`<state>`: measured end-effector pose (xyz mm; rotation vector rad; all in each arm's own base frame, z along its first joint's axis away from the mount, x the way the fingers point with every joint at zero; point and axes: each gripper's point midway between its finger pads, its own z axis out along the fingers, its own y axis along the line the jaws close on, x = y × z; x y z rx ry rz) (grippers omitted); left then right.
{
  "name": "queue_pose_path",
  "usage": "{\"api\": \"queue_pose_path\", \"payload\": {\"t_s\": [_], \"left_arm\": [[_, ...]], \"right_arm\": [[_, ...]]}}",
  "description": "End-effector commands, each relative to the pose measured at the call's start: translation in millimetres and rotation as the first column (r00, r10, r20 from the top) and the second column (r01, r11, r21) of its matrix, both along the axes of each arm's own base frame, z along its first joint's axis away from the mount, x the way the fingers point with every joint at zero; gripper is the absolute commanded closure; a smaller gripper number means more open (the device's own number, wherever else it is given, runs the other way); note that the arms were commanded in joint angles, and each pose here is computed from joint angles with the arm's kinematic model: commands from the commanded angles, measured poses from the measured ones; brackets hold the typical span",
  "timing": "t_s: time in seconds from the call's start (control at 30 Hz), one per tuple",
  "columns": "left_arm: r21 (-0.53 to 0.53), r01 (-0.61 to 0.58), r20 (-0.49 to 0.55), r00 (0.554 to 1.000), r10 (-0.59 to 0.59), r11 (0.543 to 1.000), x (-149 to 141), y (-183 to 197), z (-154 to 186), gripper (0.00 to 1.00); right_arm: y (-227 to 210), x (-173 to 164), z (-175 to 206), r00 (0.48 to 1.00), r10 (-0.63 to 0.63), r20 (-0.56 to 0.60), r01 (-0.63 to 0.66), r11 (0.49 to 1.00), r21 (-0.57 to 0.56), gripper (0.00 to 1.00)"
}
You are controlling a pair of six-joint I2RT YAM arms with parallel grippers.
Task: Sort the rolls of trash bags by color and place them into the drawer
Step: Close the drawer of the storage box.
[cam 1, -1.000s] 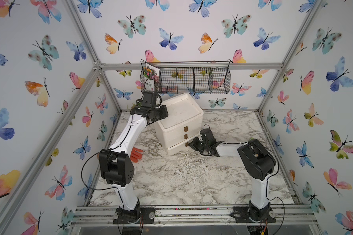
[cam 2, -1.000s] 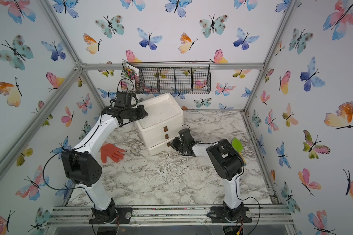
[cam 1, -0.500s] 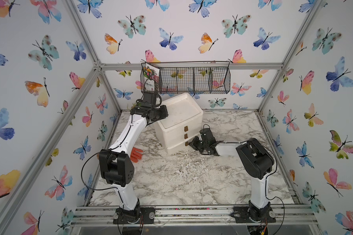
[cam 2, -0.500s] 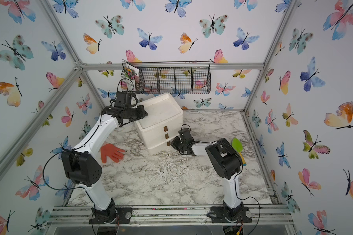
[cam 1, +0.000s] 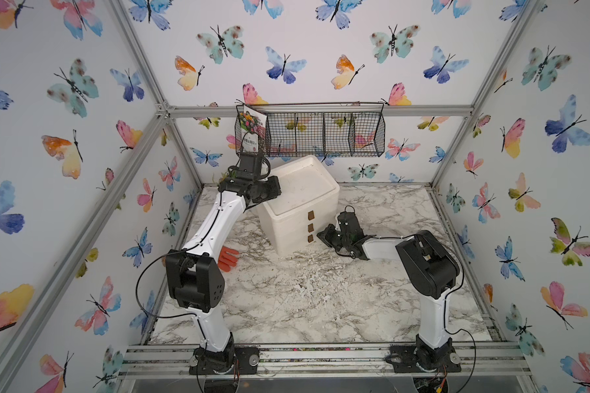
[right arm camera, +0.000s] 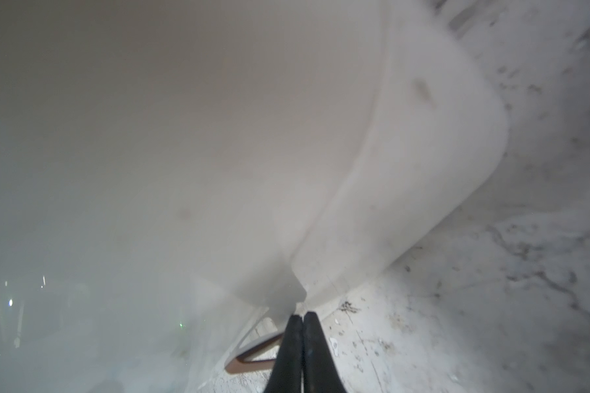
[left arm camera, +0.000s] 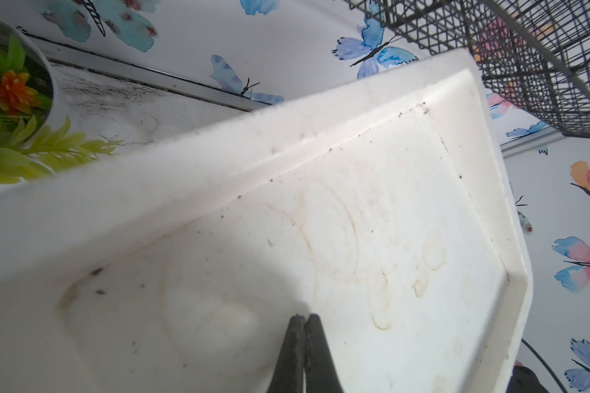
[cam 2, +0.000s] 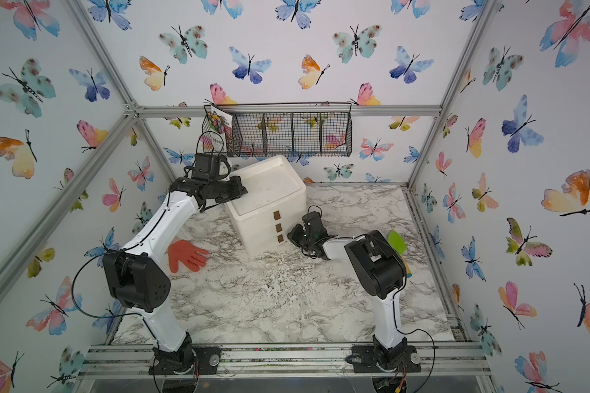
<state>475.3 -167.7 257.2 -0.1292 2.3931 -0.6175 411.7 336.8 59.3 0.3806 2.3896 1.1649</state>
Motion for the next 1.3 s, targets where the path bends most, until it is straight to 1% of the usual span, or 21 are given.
{"api": "queue_pose_path", "payload": {"t_s": [0.0, 0.07, 0.2, 0.27, 0.33, 0.4, 0.5, 0.57, 0.63, 0.67, 0.73, 0.8, 0.87, 0.9, 0.93, 0.97, 1.07, 1.1, 1.13, 1.2, 1.27], "left_arm": [[0.152, 0.005, -0.388, 0.920, 0.056, 0.988, -53, 18, -101, 1.00], [0.154, -0.018, -0.334, 0.940, 0.069, 0.988, -45, 20, -82, 0.98], [0.125, -0.076, -0.196, 0.975, 0.100, 0.989, -27, 21, -37, 0.64], [0.084, -0.105, -0.116, 0.987, 0.114, 0.991, -22, 20, -12, 0.54], [0.042, -0.128, -0.020, 0.991, 0.129, 0.991, -19, 21, 17, 0.46], [0.007, -0.163, 0.093, 0.982, 0.162, 0.987, -23, 27, 49, 0.39], [-0.064, -0.204, 0.300, 0.930, 0.214, 0.977, -40, 42, 103, 0.29], [-0.119, -0.236, 0.452, 0.852, 0.264, 0.965, -59, 58, 141, 0.19], [-0.160, -0.259, 0.553, 0.776, 0.303, 0.953, -80, 73, 163, 0.04], [-0.169, -0.265, 0.601, 0.736, 0.312, 0.949, -91, 80, 175, 0.01], [-0.159, -0.286, 0.681, 0.661, 0.315, 0.945, -110, 92, 192, 0.01], [-0.139, -0.302, 0.739, 0.602, 0.302, 0.943, -124, 101, 201, 0.01], [-0.075, -0.325, 0.768, 0.584, 0.263, 0.943, -132, 107, 196, 0.01], [-0.047, -0.332, 0.771, 0.588, 0.246, 0.942, -133, 108, 192, 0.01], [-0.028, -0.350, 0.764, 0.597, 0.246, 0.936, -133, 111, 184, 0.01], [-0.019, -0.387, 0.750, 0.605, 0.269, 0.922, -133, 118, 174, 0.01], [0.021, -0.499, 0.699, 0.627, 0.344, 0.867, -133, 139, 143, 0.01], [0.051, -0.505, 0.696, 0.637, 0.332, 0.862, -133, 141, 136, 0.01], [0.088, -0.507, 0.689, 0.653, 0.315, 0.857, -133, 142, 128, 0.01], [0.128, -0.536, 0.664, 0.671, 0.330, 0.834, -133, 148, 108, 0.01], [0.176, -0.521, 0.642, 0.704, 0.304, 0.835, -132, 147, 87, 0.01]], "right_arm": [[23, 14, 80, 0.957, 0.047, 0.287, -0.085, 0.989, 0.121, 0.91], [16, 6, 86, 0.954, 0.055, 0.294, -0.087, 0.991, 0.099, 0.89], [-5, -12, 97, 0.945, 0.066, 0.321, -0.077, 0.997, 0.019, 0.85], [-17, -19, 103, 0.937, 0.069, 0.341, -0.061, 0.998, -0.033, 0.82], [-28, -23, 109, 0.928, 0.072, 0.364, -0.040, 0.995, -0.093, 0.75], [-38, -27, 119, 0.916, 0.079, 0.394, -0.022, 0.989, -0.147, 0.62], [-57, -32, 138, 0.888, 0.089, 0.451, 0.018, 0.973, -0.228, 0.46], [-73, -36, 151, 0.869, 0.092, 0.486, 0.065, 0.952, -0.298, 0.39], [-91, -38, 165, 0.849, 0.084, 0.521, 0.126, 0.927, -0.354, 0.33], [-101, -40, 172, 0.839, 0.084, 0.537, 0.157, 0.908, -0.388, 0.25], [-121, -44, 187, 0.817, 0.074, 0.571, 0.227, 0.870, -0.438, 0.03], [-141, -48, 199, 0.794, 0.067, 0.604, 0.299, 0.822, -0.484, 0.02], [-165, -53, 210, 0.774, 0.039, 0.633, 0.385, 0.763, -0.519, 0.03], [-176, -54, 213, 0.767, 0.022, 0.642, 0.424, 0.734, -0.531, 0.02], [-188, -57, 216, 0.764, 0.004, 0.645, 0.463, 0.693, -0.552, 0.07], [-200, -59, 218, 0.763, -0.005, 0.646, 0.494, 0.650, -0.578, 0.11], [-228, -68, 222, 0.760, -0.014, 0.650, 0.556, 0.533, -0.638, 0.13], [-235, -71, 223, 0.754, -0.024, 0.656, 0.575, 0.506, -0.642, 0.05], [-242, -74, 223, 0.750, -0.035, 0.661, 0.593, 0.480, -0.647, 0.02], [-248, -78, 219, 0.750, -0.015, 0.661, 0.595, 0.452, -0.665, 0.02], [-255, -83, 212, 0.754, -0.017, 0.656, 0.599, 0.426, -0.678, 0.02]]}}
